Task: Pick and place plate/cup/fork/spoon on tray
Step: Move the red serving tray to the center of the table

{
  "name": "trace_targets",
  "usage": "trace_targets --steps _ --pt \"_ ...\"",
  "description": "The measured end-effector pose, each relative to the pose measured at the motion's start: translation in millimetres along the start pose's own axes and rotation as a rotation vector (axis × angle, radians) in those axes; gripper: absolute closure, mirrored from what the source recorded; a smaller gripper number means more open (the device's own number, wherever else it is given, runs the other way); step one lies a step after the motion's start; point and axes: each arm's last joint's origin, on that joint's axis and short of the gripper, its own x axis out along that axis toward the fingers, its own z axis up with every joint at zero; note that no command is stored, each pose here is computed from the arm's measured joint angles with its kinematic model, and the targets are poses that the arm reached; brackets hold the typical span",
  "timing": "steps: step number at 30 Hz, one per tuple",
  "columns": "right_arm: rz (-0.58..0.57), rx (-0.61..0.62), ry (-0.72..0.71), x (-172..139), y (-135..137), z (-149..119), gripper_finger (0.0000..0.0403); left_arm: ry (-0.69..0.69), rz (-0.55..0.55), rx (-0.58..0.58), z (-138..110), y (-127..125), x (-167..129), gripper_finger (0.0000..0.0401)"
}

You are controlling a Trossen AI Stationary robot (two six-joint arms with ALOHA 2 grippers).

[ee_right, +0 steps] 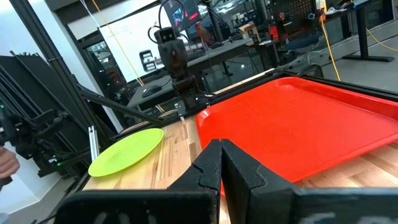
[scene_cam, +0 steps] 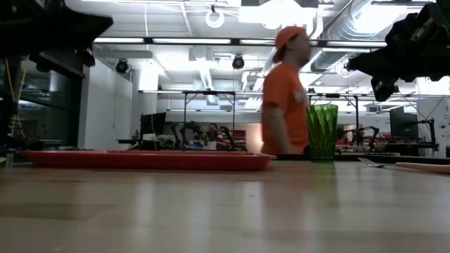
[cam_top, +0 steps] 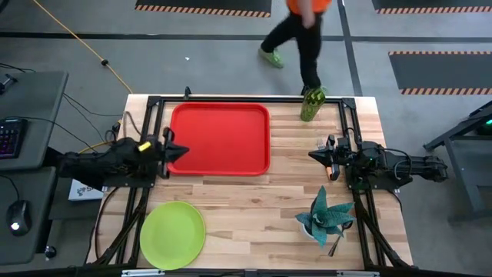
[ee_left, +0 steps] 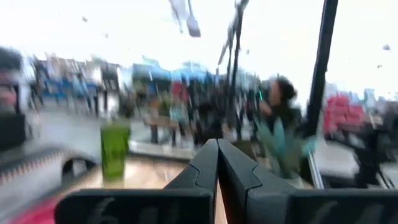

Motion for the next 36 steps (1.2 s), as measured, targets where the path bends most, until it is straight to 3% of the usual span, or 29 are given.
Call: trace_targets --steps 6,12,18,23,29,36 --pt "0.000 0.000 0.000 0 0 0 0.0402 0.062 0.147 0.041 22 3 20 0.0367" --pt "0.000 0.000 0.000 0 0 0 0.0402 0.401 0.265 0.098 48 12 79 0.0296" --pt "0.000 0.000 0.000 0 0 0 0.0402 0.673 0.259 0.080 15 32 141 0.0263" --pt "0.000 0.000 0.000 0 0 0 0.0402 0.761 0.204 0.041 -30 41 178 0.0292" --pt "0.000 0.000 0.000 0 0 0 0.0402 0.932 0.194 0.047 -74 45 220 0.0391" --pt "0.000 0.000 0.000 0 0 0 0.0402 1.241 0.180 0.197 -99 42 274 0.0399"
